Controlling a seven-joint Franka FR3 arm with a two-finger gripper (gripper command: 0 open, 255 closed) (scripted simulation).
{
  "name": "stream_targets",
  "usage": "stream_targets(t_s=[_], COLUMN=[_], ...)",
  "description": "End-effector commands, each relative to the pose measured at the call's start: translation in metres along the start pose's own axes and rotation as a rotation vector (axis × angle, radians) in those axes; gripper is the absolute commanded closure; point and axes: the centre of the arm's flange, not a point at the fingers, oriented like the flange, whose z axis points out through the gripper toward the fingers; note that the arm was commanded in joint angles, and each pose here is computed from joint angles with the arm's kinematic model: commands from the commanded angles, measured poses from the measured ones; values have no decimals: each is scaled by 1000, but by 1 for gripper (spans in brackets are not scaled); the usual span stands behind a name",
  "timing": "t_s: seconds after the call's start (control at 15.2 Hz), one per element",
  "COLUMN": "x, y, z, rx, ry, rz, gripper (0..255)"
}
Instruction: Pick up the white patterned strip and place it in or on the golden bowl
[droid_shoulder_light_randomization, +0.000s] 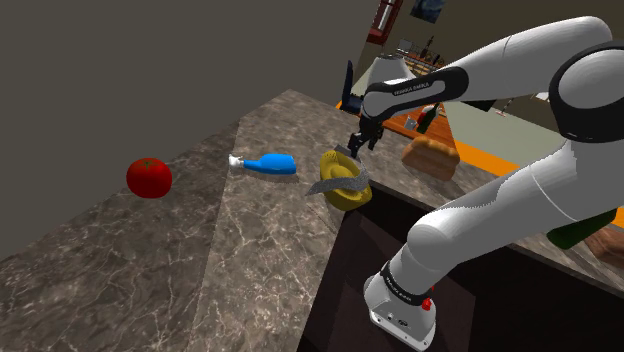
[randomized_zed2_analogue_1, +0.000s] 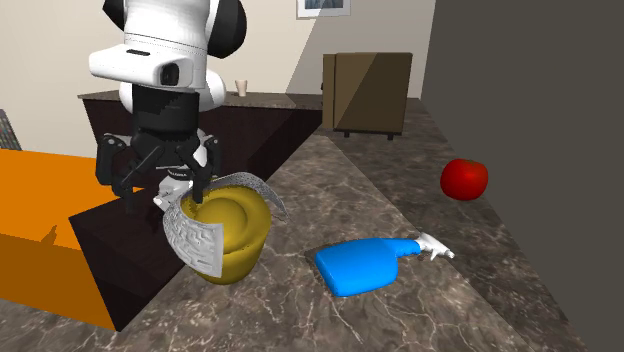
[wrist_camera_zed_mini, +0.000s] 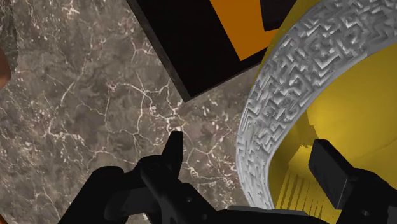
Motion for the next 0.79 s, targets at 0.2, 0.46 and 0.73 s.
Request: stream_targets(t_s=[0.2,0.46,0.73], x=[0,0,0], y=[0,0,0], z=[-40,-50,-50], rx=[0,0,0], ry=[0,0,0], rz=[0,0,0], gripper=[0,0,0])
